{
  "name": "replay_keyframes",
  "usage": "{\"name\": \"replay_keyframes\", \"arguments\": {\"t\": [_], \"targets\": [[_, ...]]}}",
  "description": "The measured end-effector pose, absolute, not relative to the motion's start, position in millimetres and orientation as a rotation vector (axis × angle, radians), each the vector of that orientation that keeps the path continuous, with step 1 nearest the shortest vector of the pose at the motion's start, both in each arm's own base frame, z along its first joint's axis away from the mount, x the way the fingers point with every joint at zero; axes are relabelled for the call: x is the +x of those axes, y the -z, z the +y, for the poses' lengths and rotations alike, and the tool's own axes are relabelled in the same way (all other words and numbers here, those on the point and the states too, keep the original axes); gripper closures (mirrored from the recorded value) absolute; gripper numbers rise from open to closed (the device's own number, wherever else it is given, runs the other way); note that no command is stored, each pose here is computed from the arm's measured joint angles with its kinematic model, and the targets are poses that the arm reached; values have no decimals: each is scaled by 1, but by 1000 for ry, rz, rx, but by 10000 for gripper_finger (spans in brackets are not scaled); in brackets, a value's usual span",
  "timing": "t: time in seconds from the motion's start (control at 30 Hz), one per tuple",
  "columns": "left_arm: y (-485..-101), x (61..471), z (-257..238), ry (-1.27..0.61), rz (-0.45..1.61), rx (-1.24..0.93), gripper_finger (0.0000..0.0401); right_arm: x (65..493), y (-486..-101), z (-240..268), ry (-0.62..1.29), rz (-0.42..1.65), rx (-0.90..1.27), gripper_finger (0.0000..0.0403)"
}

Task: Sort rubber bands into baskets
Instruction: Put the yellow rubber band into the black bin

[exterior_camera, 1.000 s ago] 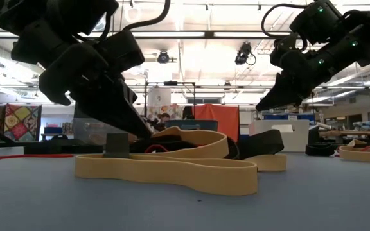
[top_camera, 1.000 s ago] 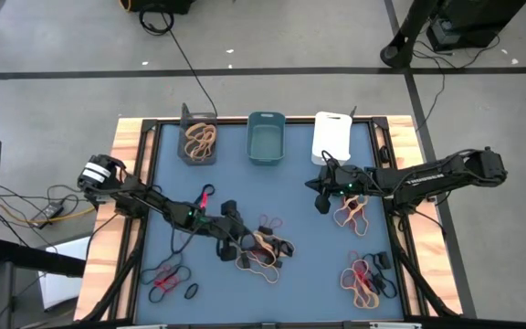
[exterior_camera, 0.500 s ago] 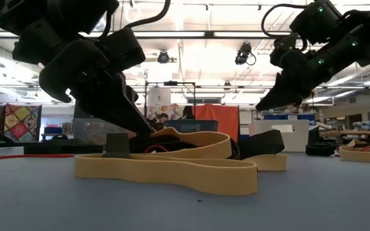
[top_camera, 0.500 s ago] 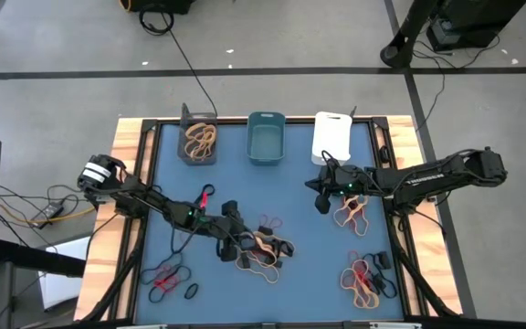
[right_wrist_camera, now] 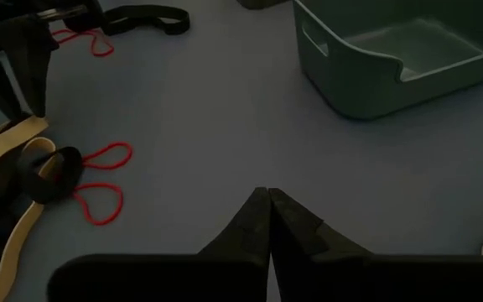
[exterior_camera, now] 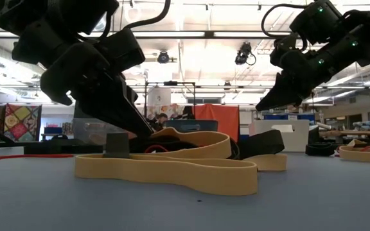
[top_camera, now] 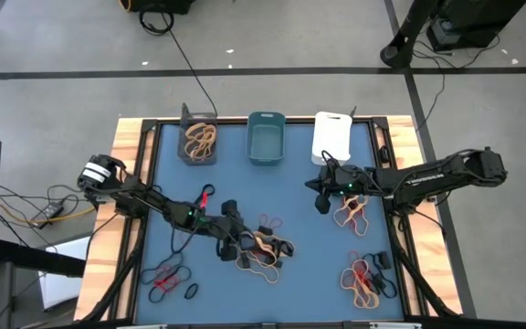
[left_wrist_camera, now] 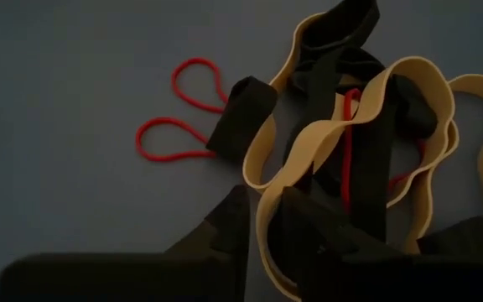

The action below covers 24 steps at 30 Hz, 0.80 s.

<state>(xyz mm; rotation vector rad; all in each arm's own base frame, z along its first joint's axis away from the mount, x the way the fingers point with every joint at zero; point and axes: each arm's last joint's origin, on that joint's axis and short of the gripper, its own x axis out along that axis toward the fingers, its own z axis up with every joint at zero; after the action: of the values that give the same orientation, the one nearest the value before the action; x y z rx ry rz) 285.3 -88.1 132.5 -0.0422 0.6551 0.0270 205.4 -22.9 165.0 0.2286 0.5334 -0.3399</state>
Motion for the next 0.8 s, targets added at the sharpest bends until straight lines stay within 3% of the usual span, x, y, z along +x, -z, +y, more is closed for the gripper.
{"name": "replay_keyframes", "arguments": {"t": [0.47, 0.67, 0.8], "targets": [[-114, 288, -89, -38, 698, -41, 342, 205, -165, -23, 341, 532, 229, 390], [-114, 288, -89, -56, 699, -33, 392, 205, -165, -23, 341, 532, 229, 389], [-114, 288, -87, -109, 685, -14, 397, 205, -165, -23, 341, 532, 229, 390]]}}
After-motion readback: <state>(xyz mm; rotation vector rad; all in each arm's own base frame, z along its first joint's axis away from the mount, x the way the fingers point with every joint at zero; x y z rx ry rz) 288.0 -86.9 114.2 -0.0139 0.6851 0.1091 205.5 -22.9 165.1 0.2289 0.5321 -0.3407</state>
